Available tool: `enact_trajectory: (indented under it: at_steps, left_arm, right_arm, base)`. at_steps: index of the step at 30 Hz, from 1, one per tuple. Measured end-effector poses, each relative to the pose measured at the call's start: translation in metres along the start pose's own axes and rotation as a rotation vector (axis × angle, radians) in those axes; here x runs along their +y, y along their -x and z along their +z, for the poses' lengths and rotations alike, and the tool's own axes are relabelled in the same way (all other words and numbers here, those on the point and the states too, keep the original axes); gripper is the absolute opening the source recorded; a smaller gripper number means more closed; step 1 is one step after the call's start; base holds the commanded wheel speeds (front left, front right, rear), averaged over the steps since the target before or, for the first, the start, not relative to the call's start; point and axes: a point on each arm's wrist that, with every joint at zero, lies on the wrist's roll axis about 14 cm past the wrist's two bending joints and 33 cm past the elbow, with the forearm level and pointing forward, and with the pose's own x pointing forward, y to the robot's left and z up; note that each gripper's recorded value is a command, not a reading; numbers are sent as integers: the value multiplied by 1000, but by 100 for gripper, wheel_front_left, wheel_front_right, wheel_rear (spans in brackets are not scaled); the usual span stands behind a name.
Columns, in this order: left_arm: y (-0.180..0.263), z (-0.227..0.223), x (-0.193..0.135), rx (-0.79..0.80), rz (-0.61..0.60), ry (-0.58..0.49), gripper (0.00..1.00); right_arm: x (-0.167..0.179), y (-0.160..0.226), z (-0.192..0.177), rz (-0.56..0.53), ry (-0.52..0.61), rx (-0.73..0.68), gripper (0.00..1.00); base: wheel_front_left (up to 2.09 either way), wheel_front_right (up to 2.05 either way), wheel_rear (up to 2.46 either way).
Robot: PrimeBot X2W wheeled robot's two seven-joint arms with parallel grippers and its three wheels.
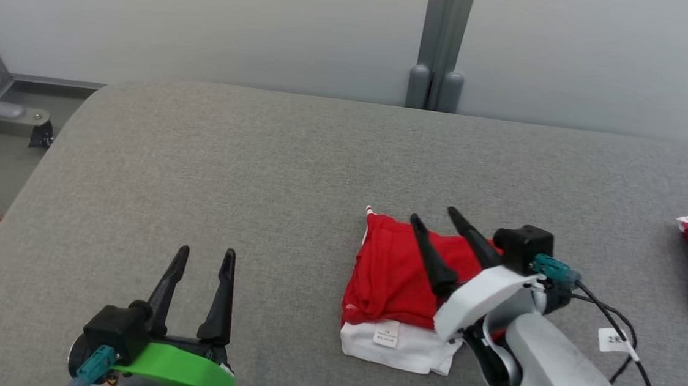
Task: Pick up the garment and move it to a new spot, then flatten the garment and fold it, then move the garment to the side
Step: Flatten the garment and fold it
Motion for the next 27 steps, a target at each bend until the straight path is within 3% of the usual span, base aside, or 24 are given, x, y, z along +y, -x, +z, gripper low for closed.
enact_trajectory:
  at_steps: [4, 13, 27]
  left_arm:
    - [-14, 17, -13, -56, -40, 4, 100]
    - [-29, 19, -25, -67, -68, -9, 100]
    - [-23, -11, -30, 26, -99, -66, 100]
  right_arm:
    - [-53, 40, 31, -147, 142, -99, 100]
    - [-105, 116, 50, -399, 289, -170, 100]
    - [-120, 143, 43, -507, 293, -159, 100]
  base:
    - [0, 0, 0]
    - [0, 0, 0]
    - [0, 0, 0]
